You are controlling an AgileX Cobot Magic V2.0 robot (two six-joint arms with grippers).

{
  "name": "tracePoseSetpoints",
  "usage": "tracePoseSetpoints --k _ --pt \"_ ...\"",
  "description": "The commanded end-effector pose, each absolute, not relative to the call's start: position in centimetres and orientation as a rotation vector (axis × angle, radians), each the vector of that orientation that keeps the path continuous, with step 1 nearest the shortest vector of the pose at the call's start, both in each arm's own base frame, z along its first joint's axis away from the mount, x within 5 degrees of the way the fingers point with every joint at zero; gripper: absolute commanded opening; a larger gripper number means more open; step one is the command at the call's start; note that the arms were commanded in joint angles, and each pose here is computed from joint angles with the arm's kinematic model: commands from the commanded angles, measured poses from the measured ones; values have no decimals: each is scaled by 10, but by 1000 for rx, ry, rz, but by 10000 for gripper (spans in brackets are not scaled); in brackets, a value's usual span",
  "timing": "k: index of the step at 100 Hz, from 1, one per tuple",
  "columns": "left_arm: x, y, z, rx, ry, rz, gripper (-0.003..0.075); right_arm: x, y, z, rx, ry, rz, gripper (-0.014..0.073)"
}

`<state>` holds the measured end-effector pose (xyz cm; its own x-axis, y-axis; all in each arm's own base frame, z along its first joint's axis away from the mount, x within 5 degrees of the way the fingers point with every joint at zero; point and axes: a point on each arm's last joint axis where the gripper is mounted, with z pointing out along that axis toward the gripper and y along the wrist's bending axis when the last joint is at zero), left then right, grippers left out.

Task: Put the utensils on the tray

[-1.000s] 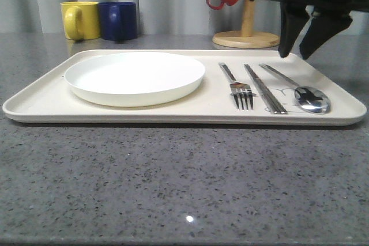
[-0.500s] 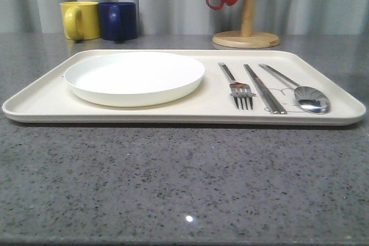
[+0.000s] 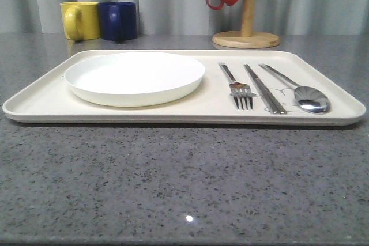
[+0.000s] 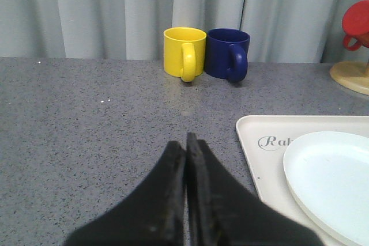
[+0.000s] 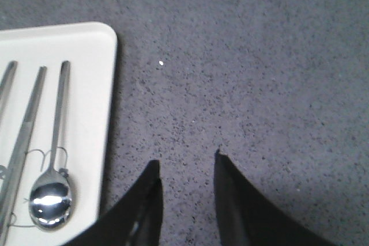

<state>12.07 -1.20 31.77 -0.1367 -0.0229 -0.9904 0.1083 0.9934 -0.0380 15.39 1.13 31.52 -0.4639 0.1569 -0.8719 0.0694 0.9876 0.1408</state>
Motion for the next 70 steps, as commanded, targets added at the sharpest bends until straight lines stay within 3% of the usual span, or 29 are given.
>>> tracePoseSetpoints --k 1,21,70 --pt "121 -9 335 20 1601 -106 -18 144 12 332 104 1847 144 173" --pt "121 -9 335 20 1601 -106 -18 129 13 331 77 1738 179 -74" --pt "121 -9 335 20 1601 -106 -18 130 13 331 75 1733 182 -68"
